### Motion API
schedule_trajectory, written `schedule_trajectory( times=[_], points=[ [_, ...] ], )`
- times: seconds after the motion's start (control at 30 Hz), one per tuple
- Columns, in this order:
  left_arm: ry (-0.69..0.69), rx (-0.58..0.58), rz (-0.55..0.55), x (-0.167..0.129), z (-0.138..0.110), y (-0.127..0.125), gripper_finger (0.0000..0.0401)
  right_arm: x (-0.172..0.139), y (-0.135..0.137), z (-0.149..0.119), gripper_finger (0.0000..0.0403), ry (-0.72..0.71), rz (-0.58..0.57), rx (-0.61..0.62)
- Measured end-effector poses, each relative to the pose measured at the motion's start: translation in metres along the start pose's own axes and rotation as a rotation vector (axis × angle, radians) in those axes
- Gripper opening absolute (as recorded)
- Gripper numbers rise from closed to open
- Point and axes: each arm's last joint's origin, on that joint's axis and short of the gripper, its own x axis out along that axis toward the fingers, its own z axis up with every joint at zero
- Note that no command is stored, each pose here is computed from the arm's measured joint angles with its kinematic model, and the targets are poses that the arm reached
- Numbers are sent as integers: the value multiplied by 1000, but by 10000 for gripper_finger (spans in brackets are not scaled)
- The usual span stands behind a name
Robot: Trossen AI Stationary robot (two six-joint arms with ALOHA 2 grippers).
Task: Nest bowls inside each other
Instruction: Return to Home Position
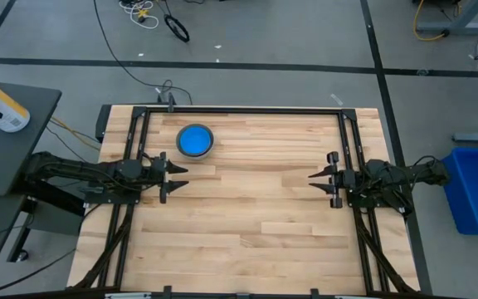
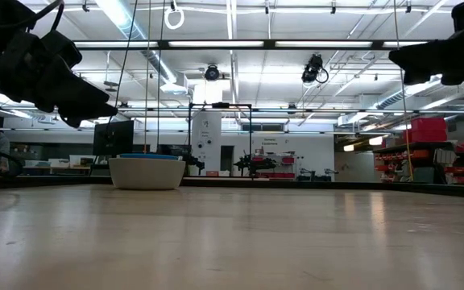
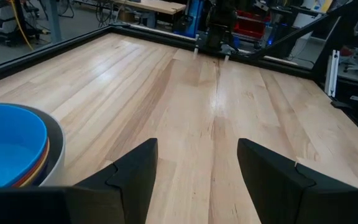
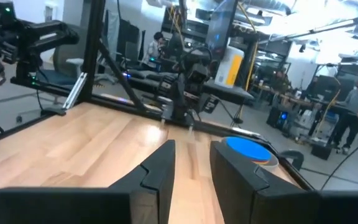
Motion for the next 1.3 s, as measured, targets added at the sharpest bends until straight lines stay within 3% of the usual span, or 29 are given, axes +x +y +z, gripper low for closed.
schedule_trajectory(
  times=[0.23,0.57,0.9,1.13,1.3],
  points=[
    [11,0,3,0,-1,0,229,0,-2,-2,109,35,-76,9],
    [19,3,-32,0,-1,-1,229,1,0,-4,112,58,-44,65],
    [-28,8,-57,0,3,-2,229,8,4,-16,112,193,-17,140],
    [-136,89,-200,-3,14,-11,229,7,4,-15,108,181,-19,149],
    [-92,75,-133,-7,8,-8,229,7,5,-15,112,174,12,152]
  ],
)
